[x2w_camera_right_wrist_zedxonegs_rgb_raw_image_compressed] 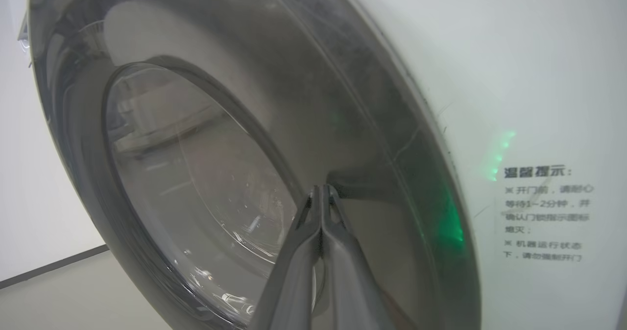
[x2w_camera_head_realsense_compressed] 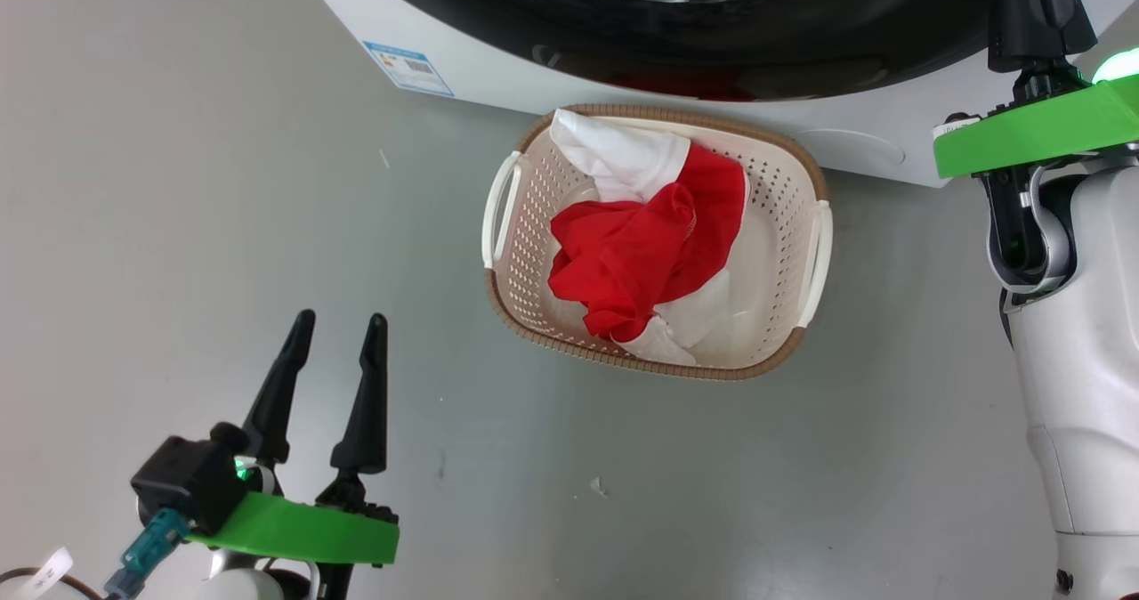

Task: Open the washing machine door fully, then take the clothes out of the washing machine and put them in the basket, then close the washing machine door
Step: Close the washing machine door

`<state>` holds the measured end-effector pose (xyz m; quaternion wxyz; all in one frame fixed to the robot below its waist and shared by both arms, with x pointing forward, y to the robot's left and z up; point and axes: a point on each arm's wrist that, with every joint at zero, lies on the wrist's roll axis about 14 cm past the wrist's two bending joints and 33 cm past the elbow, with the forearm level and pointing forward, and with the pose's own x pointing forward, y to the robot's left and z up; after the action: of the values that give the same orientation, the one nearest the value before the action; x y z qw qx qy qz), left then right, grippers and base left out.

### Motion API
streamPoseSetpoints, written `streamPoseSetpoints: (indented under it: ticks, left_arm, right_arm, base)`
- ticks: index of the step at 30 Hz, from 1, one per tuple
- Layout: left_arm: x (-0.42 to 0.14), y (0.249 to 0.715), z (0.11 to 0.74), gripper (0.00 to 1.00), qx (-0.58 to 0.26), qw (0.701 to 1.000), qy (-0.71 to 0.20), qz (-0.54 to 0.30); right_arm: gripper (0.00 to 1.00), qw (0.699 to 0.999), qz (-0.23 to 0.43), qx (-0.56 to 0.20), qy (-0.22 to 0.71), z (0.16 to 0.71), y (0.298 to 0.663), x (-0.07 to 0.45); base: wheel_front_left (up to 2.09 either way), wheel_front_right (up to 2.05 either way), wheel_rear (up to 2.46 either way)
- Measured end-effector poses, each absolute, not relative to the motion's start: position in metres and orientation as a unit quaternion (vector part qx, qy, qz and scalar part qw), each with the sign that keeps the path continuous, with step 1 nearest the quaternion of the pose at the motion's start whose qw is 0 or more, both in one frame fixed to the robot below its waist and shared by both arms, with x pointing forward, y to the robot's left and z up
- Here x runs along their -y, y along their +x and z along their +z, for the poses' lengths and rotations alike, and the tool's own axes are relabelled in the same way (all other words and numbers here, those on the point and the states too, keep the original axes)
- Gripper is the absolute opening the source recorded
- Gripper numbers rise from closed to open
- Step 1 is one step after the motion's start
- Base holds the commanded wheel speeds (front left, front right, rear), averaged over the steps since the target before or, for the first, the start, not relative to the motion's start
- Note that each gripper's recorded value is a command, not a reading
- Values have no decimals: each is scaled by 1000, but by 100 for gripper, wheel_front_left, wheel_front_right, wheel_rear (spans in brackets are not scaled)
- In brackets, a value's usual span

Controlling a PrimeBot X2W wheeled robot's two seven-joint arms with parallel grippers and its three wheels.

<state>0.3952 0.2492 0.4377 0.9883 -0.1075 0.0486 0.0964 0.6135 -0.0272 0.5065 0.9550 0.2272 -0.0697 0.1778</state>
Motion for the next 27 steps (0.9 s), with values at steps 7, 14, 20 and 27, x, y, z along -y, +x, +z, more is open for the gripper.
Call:
streamPoseSetpoints:
  ticks: [7, 14, 20, 27]
  left_arm:
    - [-246, 395, 443, 100, -42, 989, -108, 90]
    - [-244, 391, 447, 100, -38, 990, -104, 87]
    - [-240, 388, 450, 100, -35, 991, -99, 80]
    - [-234, 382, 456, 100, -28, 992, -100, 65]
  right_arm:
    - [0, 958, 185, 65, 209, 508, 596, 31]
    - [100, 963, 193, 13, 190, 478, 554, 35]
    - [100, 967, 184, 2, 175, 475, 526, 53]
    - [100, 974, 160, -14, 159, 468, 492, 79]
  base:
    - [0, 0, 0]
    - [0, 0, 0]
    - [0, 0, 0]
    - [0, 0, 0]
